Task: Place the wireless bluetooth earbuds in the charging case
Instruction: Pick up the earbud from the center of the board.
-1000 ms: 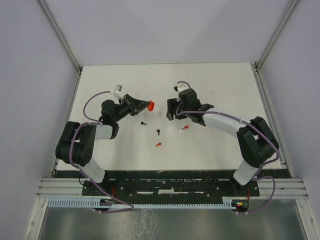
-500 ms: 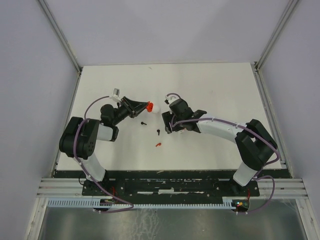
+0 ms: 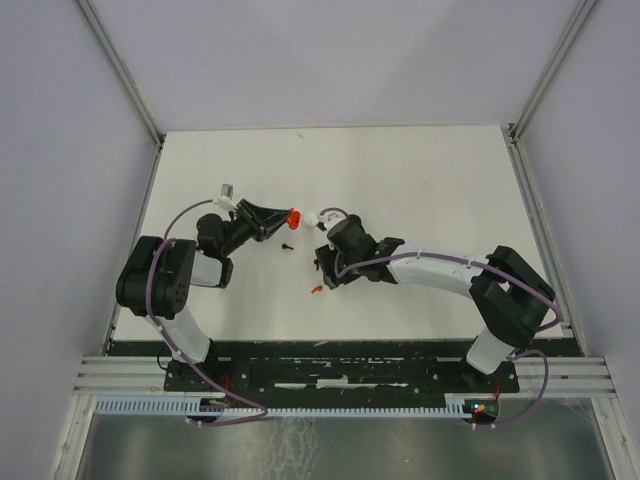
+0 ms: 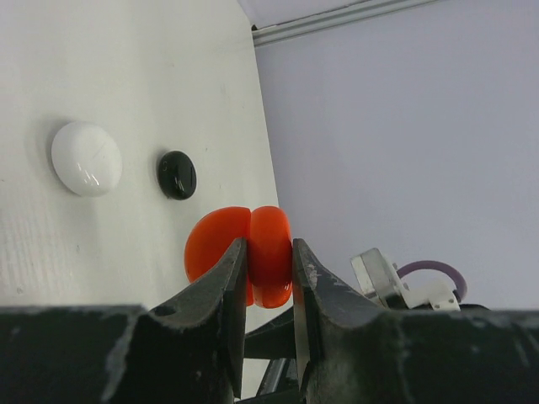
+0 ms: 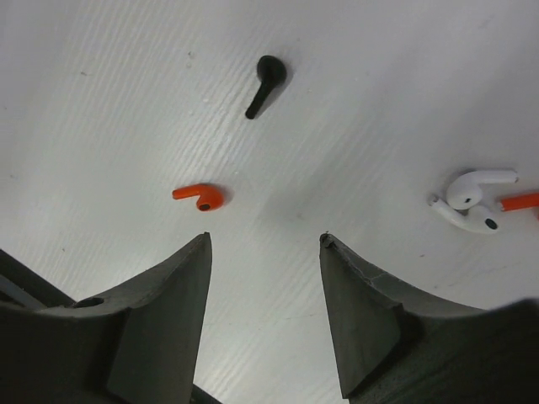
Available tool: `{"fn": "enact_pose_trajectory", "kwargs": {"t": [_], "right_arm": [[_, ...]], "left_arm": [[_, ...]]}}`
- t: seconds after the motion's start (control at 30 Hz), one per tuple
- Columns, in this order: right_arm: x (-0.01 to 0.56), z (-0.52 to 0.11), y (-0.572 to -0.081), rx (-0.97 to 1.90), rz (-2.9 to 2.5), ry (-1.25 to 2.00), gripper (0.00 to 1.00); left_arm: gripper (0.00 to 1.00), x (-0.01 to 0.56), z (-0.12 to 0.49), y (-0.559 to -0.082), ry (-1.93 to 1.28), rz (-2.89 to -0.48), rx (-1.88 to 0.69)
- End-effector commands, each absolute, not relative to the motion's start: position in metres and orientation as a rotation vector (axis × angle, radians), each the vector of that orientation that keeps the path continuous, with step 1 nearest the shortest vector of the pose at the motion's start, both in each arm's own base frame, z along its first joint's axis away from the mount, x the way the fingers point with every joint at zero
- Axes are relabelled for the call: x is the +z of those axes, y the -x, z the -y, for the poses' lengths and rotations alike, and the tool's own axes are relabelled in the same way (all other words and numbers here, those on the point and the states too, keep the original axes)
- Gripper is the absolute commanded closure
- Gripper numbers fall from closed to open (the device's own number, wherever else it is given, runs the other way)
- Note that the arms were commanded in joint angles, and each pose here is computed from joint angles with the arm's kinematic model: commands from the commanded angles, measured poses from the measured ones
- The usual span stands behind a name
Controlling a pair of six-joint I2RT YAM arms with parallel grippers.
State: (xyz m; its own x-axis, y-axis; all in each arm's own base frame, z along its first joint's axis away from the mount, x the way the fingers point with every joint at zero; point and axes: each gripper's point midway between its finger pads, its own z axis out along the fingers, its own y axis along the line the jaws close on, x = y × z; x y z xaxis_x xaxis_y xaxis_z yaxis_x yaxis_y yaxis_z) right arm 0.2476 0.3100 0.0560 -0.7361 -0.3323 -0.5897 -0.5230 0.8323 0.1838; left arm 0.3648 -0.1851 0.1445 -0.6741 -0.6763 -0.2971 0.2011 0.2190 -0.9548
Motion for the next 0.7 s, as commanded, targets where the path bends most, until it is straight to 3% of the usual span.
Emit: {"fn": "enact_pose_trajectory", "kwargs": {"t": [0.0, 0.67], "right_arm": [[0.058, -0.332, -0.242, 0.519, -2.413, 0.645, 0.39], [0.032, -0.359, -0.233, 0.524, -2.421, 0.734, 0.41]], "left_arm": [[0.97, 0.169, 0.181, -0.362, 0.406, -1.697, -1.567], [0.97, 0.164, 0.173, -0.360, 0.425, -1.705, -1.556]]}}
